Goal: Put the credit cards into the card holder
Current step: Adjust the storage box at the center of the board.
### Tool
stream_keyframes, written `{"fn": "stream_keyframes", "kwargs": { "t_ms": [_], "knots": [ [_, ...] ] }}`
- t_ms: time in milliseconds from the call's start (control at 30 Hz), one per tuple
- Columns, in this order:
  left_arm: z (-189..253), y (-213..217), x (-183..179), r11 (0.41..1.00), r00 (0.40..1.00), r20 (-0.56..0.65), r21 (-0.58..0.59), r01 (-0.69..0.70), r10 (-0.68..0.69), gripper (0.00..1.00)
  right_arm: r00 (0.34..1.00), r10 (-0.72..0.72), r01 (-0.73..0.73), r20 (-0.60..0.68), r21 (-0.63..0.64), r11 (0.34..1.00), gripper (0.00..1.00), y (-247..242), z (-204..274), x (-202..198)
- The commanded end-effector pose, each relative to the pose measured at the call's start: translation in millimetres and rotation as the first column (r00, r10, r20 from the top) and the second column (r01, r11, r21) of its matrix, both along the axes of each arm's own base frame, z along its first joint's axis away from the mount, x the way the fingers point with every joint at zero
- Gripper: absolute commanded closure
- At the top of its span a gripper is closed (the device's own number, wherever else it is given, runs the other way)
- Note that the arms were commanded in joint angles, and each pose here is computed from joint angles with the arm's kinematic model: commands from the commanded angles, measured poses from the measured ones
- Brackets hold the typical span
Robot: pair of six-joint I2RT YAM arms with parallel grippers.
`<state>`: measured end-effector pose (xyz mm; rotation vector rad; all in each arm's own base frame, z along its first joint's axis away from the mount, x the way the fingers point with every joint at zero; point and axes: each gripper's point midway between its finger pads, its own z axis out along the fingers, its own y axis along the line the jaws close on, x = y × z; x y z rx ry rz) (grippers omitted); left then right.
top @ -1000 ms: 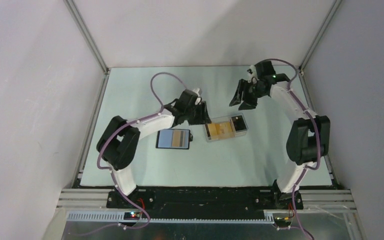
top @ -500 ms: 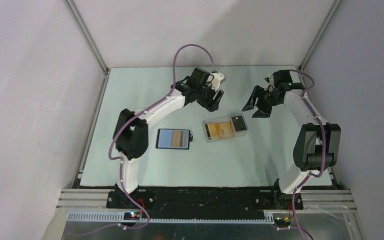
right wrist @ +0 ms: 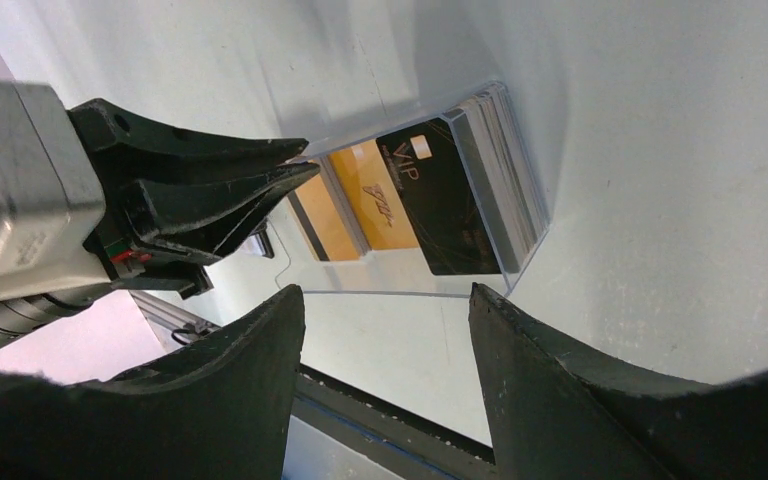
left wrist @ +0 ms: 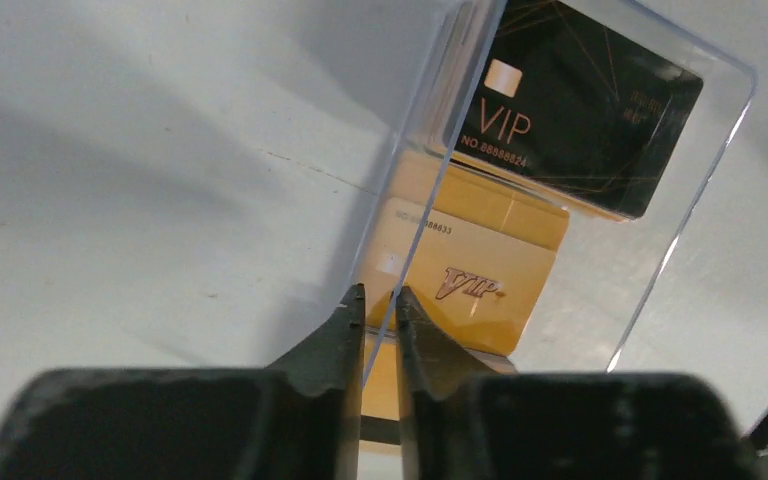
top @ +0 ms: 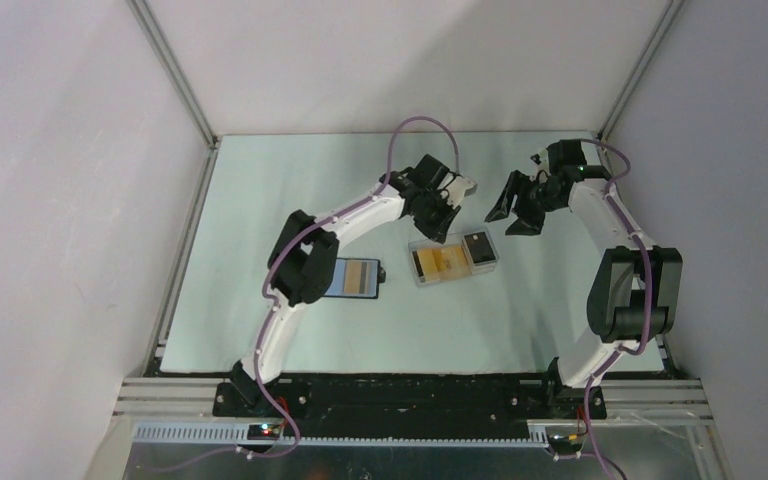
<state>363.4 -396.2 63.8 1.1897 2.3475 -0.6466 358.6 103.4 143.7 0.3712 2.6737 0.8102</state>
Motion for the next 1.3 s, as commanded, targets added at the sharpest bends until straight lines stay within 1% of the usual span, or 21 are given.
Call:
{"fn": "stream_keyframes", "kwargs": {
  "t_ms": [0, 33, 133, 167, 200, 233, 300, 367, 400, 433, 467, 500, 533, 567, 600, 667, 700, 733, 933, 1100, 1267],
  "knots": [
    [2.1, -6.2, 6.6, 0.994, 0.993, -0.032, 0.003, -0.110, 0.110, 0.88, 0.998, 0.019, -0.020, 0.055, 0.006, 1.000, 0.34, 0.3, 15.6, -0.7],
    [-0.7, -5.4, 6.2, 0.988, 0.986, -0.057, 0.009, -0.156, 0.156, 0.97, 0.998, 0.020, -0.021, 0.058, 0.006, 1.000, 0.34, 0.4, 16.3, -0.8],
    [-7.0, 6.4, 8.2, 0.949, 0.946, -0.081, 0.054, -0.312, 0.315, 1.00, 0.998, 0.015, -0.015, 0.061, 0.004, 1.000, 0.34, -0.1, 18.3, -1.0],
    [-5.9, 11.4, 4.5, 0.913, 0.906, -0.112, 0.066, -0.403, 0.408, 1.00, 0.998, 0.013, -0.013, 0.066, 0.002, 1.000, 0.34, -0.4, 19.5, -0.9],
    [-6.1, 20.5, 9.5, 0.873, 0.869, -0.086, 0.087, -0.481, 0.487, 1.00, 0.998, 0.012, -0.012, 0.067, 0.002, 1.000, 0.34, -0.1, 19.8, -0.6],
    [-6.2, 32.6, 7.6, 0.792, 0.787, -0.095, 0.107, -0.601, 0.610, 1.00, 0.998, 0.010, -0.010, 0.069, -0.002, 1.000, 0.34, -0.5, 19.6, -0.2],
    [0.8, 33.0, 8.2, 0.704, 0.695, -0.123, 0.053, -0.708, 0.709, 1.00, 0.998, 0.008, -0.007, 0.068, -0.008, 1.000, 0.34, -0.3, 19.5, -0.4],
    [12.1, 20.7, 1.5, 0.662, 0.654, -0.154, 0.001, -0.750, 0.741, 0.96, 0.998, 0.014, -0.013, 0.067, -0.017, 1.000, 0.34, 1.6, 18.5, -1.1],
    [19.8, 15.0, -0.6, 0.648, 0.641, -0.172, -0.020, -0.762, 0.748, 0.84, 0.998, 0.014, -0.013, 0.067, -0.020, 1.000, 0.34, 1.2, 18.2, -1.3],
    [24.8, 5.9, -5.4, 0.657, 0.652, -0.174, -0.040, -0.753, 0.738, 0.78, 0.998, 0.016, -0.014, 0.065, -0.023, 1.000, 0.34, 1.6, 17.5, -1.5],
    [32.7, 3.2, -6.4, 0.665, 0.664, -0.169, -0.060, -0.744, 0.728, 0.62, 0.998, 0.017, -0.015, 0.067, -0.024, 1.000, 0.34, 1.5, 18.0, -1.7],
    [36.9, 1.8, -6.6, 0.673, 0.675, -0.158, -0.074, -0.736, 0.720, 0.55, 0.998, 0.017, -0.015, 0.069, -0.021, 1.000, 0.34, 1.1, 18.6, -1.7],
    [45.3, 4.0, -5.1, 0.695, 0.700, -0.129, -0.091, -0.713, 0.702, 0.43, 0.997, 0.019, -0.017, 0.072, -0.021, 1.000, 0.34, 1.2, 19.6, -2.0],
    [48.7, 8.0, -1.6, 0.707, 0.714, -0.108, -0.099, -0.700, 0.692, 0.38, 0.997, 0.020, -0.019, 0.075, -0.020, 1.000, 0.34, 0.8, 20.9, -2.6],
    [55.0, 12.6, 1.4, 0.746, 0.753, -0.060, -0.107, -0.658, 0.655, 0.30, 0.997, 0.022, -0.020, 0.080, -0.020, 1.000, 0.34, 0.8, 22.5, -3.2],
    [61.0, 22.3, 11.9, 0.808, 0.814, -0.010, -0.111, -0.579, 0.581, 0.26, 0.996, 0.025, -0.023, 0.085, -0.021, 1.000, 0.33, -0.6, 24.5, -4.4],
    [63.6, 27.4, 17.9, 0.827, 0.835, -0.023, -0.120, -0.549, 0.550, 0.25, 0.996, 0.027, -0.026, 0.082, -0.022, 0.999, 0.32, -0.6, 24.6, -5.6],
    [62.8, 28.3, 18.1, 0.871, 0.879, -0.019, -0.122, -0.475, 0.477, 0.25, 0.996, 0.028, -0.027, 0.084, -0.022, 0.999, 0.32, -0.6, 25.5, -6.3],
    [58.1, 65.7, 58.4, 0.905, 0.908, 0.027, -0.107, -0.412, 0.417, 0.31, 0.996, 0.041, -0.040, 0.075, -0.018, 0.999, 0.32, 0.9, 24.1, -8.6],
    [51.7, 43.1, 60.7, 0.931, 0.941, -0.029, -0.138, -0.337, 0.337, 0.39, 0.997, 0.046, -0.046, 0.054, -0.015, 0.999, 0.32, 3.7, 19.3, -9.9],
    [51.6, 21.0, 46.4, 0.943, 0.955, -0.061, -0.155, -0.296, 0.290, 0.39, 0.998, 0.056, -0.056, -0.010, -0.009, 0.998, 0.32, 13.9, 3.4, -13.4]
  ]
}}
